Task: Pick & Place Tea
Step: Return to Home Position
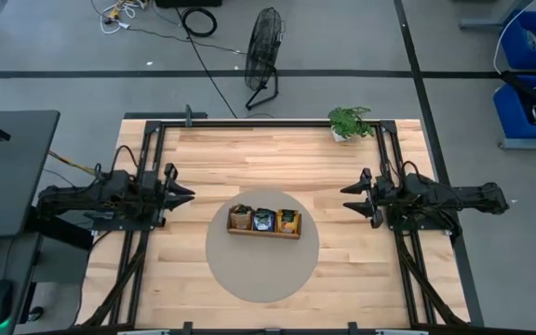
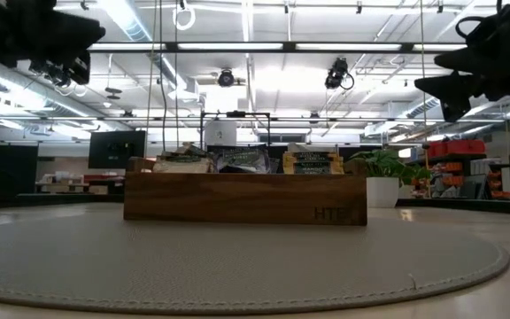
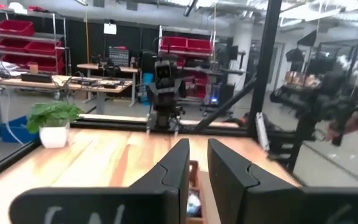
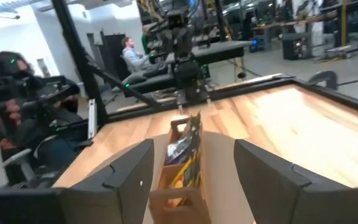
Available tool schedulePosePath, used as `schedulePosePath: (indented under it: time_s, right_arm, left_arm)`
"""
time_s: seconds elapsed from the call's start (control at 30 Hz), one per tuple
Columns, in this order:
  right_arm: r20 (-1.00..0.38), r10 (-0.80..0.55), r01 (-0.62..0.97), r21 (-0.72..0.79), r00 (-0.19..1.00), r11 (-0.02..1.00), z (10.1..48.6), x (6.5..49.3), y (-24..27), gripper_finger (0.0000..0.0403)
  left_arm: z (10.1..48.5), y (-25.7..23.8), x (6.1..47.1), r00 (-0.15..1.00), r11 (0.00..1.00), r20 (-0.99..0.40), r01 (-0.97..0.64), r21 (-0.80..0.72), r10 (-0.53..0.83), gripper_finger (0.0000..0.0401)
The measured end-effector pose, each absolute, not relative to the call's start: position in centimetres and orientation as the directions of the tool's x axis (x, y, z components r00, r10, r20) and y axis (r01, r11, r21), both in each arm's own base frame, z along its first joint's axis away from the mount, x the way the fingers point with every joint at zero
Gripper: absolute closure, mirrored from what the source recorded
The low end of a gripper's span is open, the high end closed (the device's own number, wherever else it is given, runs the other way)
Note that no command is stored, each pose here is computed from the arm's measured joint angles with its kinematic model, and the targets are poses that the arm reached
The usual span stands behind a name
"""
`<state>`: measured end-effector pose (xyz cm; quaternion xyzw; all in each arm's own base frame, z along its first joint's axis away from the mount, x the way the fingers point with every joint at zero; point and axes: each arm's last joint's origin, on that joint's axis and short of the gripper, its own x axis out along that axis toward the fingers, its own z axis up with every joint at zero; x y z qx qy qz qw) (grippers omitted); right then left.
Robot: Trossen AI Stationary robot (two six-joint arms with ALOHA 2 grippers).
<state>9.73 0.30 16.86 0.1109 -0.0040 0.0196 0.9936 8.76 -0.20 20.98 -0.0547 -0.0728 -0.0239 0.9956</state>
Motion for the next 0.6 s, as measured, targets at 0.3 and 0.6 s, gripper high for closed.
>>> schedulePosePath:
  time_s: [0.3, 0.6]
  right_arm:
    - [0.018, 0.009, -0.013, 0.224, 1.0, 0.975, 16.9, 9.7, 0.2, 0.0172]
    - [0.017, 0.017, -0.02, 0.2, 1.0, 0.98, 16.9, 9.7, 0.2, 0.0172]
  left_arm:
    - [17.8, -0.1, 9.7, 0.992, 0.994, 0.126, 0.023, -0.111, -0.009, 0.0341]
    - [17.6, 0.3, 9.8, 0.986, 0.968, 0.097, -0.114, -0.224, 0.138, 0.0341]
